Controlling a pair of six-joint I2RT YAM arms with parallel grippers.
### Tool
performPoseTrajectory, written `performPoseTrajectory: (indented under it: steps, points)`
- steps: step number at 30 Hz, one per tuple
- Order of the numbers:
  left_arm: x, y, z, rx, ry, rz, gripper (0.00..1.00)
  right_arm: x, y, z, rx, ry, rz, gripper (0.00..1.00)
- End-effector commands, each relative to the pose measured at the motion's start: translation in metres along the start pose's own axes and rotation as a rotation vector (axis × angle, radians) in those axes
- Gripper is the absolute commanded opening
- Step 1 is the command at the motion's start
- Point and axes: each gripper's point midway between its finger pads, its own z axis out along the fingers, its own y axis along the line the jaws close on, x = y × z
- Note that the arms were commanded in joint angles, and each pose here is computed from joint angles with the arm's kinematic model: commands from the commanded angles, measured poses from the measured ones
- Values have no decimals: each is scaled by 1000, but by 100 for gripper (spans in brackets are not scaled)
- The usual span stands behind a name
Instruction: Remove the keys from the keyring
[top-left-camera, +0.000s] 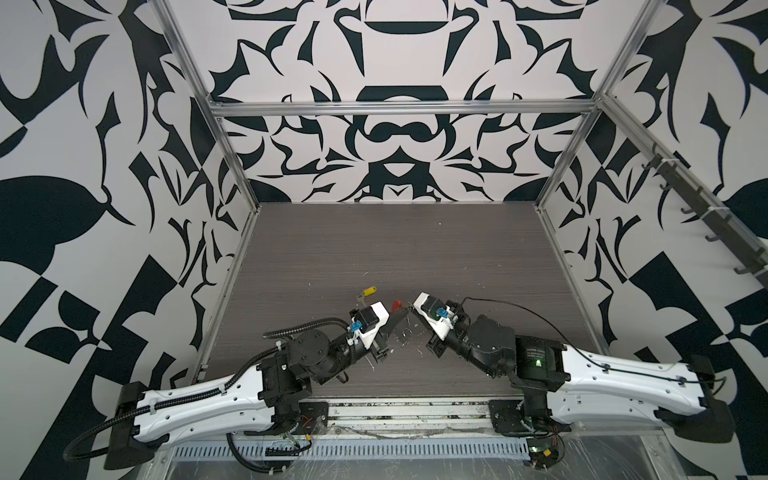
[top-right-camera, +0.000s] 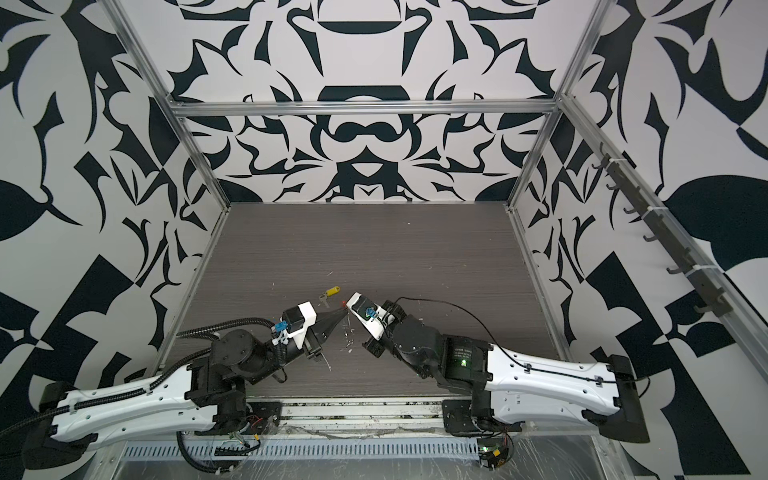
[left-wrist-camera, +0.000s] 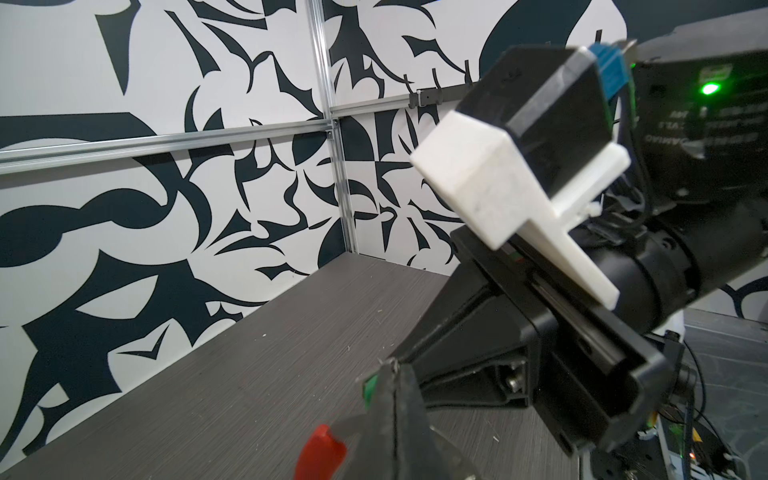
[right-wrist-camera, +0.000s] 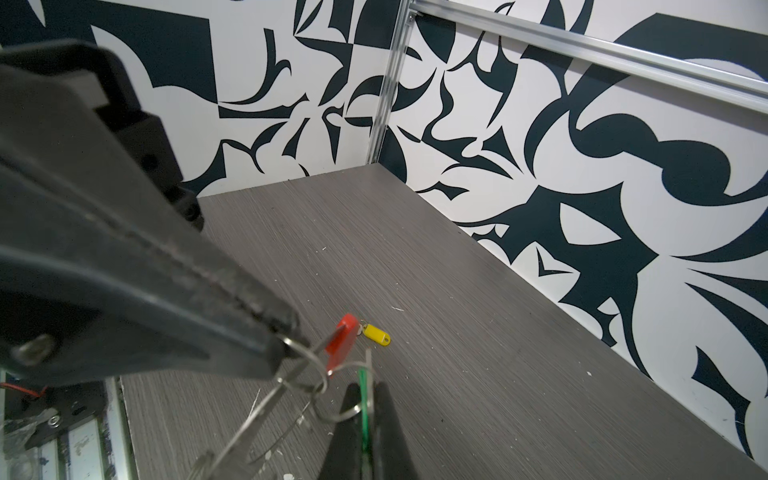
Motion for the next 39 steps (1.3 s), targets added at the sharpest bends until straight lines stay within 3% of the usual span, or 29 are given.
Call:
performPoseTrajectory:
  steps: [1,18,39]
  points:
    - [-32,12,-1,-60,-81,-14,0,-28,-11,-5,37,-58,9,0]
    - [-26,18,1,-102,-54,-24,0,-49,-10,-7,19,-84,-6,0]
    - [-19,44,1,-267,-1,-58,0,-60,-12,-15,23,-108,14,0]
